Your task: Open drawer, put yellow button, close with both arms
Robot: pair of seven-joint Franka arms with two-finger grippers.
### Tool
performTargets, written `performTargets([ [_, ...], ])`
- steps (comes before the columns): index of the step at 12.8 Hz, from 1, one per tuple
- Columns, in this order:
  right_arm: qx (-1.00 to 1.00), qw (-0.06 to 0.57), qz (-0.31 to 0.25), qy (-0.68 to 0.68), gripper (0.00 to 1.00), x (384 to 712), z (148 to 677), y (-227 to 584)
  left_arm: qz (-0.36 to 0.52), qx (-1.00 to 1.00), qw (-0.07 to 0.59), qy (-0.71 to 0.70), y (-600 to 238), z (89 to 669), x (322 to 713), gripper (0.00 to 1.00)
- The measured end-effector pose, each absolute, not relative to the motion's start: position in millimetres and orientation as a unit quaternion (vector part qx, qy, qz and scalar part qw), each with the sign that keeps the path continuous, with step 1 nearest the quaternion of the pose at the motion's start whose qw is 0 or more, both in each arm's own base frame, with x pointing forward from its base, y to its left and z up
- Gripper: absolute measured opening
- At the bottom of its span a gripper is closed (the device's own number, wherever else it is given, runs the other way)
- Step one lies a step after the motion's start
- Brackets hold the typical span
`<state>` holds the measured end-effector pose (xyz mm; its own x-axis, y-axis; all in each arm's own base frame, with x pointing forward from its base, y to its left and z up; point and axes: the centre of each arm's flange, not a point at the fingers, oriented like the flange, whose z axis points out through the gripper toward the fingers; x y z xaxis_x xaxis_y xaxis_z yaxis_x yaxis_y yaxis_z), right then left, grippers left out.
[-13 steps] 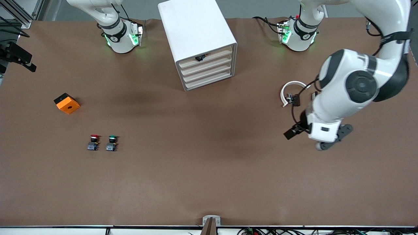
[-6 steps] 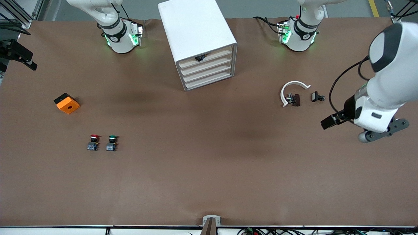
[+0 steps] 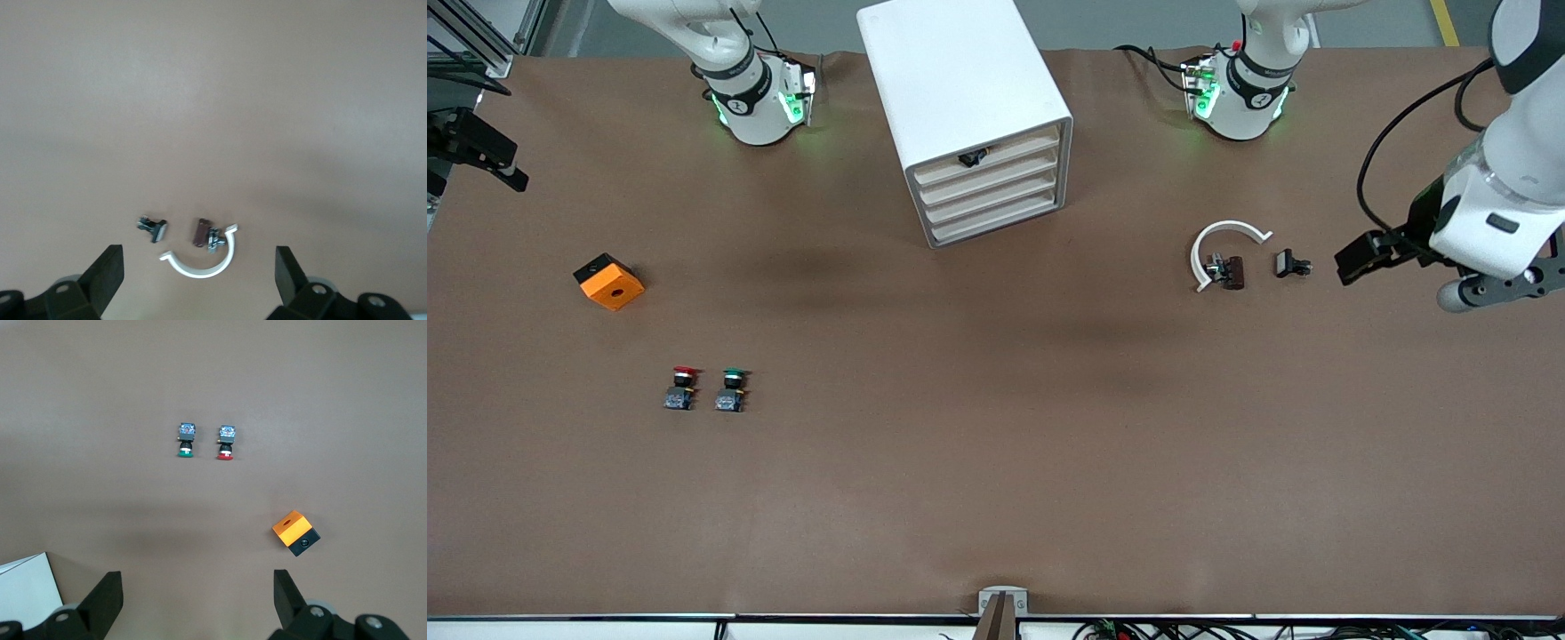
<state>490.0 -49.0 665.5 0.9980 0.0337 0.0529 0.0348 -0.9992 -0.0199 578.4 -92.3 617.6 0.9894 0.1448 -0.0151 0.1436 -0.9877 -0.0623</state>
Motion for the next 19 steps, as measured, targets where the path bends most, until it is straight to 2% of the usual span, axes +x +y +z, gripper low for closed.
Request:
performTargets([
  [6,-0.999,0.010,-0.026,-0.017,1.00,490.0,665.5,-49.2,0.016,-0.998,0.047,-0.048,-58.1,642.9,539.9,1.00],
  [10,-0.999,0.010,-0.026,-0.017,1.00,490.0,665.4,-49.3,0.026,-0.998,0.017,-0.047,-22.8,643.1,522.1,1.00],
  [19,-0.999,0.010,-0.027,-0.017,1.00,489.8,666.3,-49.5,0.029,-0.998,0.004,-0.050,-21.9,642.7,514.3,1.00],
])
